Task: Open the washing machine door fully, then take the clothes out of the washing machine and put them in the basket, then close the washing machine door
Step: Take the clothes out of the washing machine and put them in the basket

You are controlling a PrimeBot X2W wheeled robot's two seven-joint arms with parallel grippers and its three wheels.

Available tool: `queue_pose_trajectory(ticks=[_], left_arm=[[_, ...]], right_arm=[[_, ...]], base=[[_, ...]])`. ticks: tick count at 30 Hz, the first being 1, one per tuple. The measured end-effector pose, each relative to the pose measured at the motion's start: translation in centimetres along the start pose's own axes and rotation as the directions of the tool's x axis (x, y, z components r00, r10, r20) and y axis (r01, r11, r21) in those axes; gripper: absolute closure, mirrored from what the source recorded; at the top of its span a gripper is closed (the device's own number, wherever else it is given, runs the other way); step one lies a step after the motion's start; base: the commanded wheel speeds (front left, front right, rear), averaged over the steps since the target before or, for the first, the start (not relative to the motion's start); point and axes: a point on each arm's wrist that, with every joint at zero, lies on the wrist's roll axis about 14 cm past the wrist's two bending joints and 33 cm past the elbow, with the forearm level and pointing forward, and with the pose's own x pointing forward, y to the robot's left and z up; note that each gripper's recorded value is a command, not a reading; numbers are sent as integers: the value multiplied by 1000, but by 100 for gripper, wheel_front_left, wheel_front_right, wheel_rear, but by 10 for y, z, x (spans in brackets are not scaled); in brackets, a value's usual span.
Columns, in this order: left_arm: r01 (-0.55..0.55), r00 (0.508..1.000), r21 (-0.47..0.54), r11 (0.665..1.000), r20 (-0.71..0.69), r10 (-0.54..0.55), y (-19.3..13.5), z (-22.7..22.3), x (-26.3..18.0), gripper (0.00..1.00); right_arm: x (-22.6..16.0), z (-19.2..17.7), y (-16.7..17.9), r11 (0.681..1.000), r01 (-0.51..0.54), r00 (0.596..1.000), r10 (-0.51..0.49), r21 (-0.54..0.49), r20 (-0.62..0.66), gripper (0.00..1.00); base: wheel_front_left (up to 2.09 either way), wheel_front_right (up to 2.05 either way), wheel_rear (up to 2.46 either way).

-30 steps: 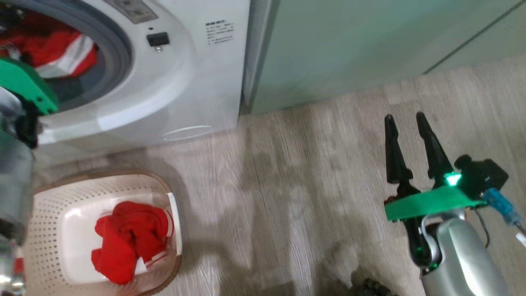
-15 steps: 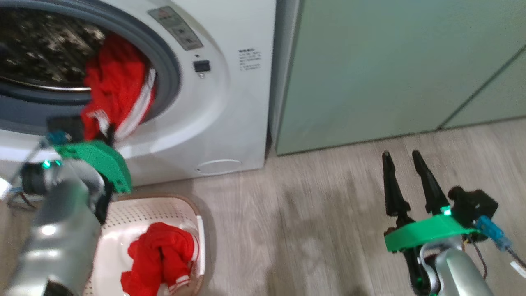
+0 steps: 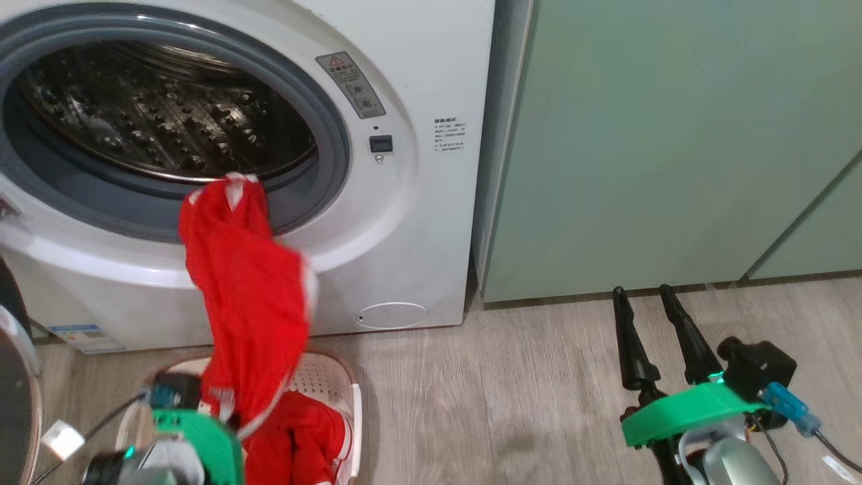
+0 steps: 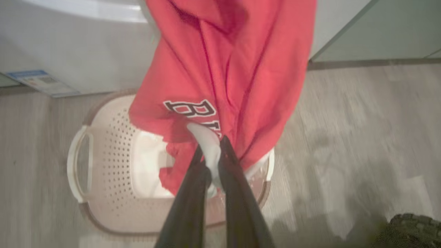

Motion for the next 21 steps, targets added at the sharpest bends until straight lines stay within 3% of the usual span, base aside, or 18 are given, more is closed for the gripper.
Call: queue_pose_trajectory(ticks=[8,15,21], left_arm=[[-55,974,46,997,-219,64,24,-57,-16,100],[-66,970,19,998,-232,69,23,-64,-12,100],[-192,951,1,981,-247,186,50,-63,-12,100]], right_arm=[[-5,-3,0,1000,3,1000,-3,0,-8,0],[-8,-4,-9,999,32,999,-32,-1,-12,0],[-9,-5,-16,999,53,998,-53,-1,-16,0]], base=[[0,0,0],[0,0,0],[0,0,0]])
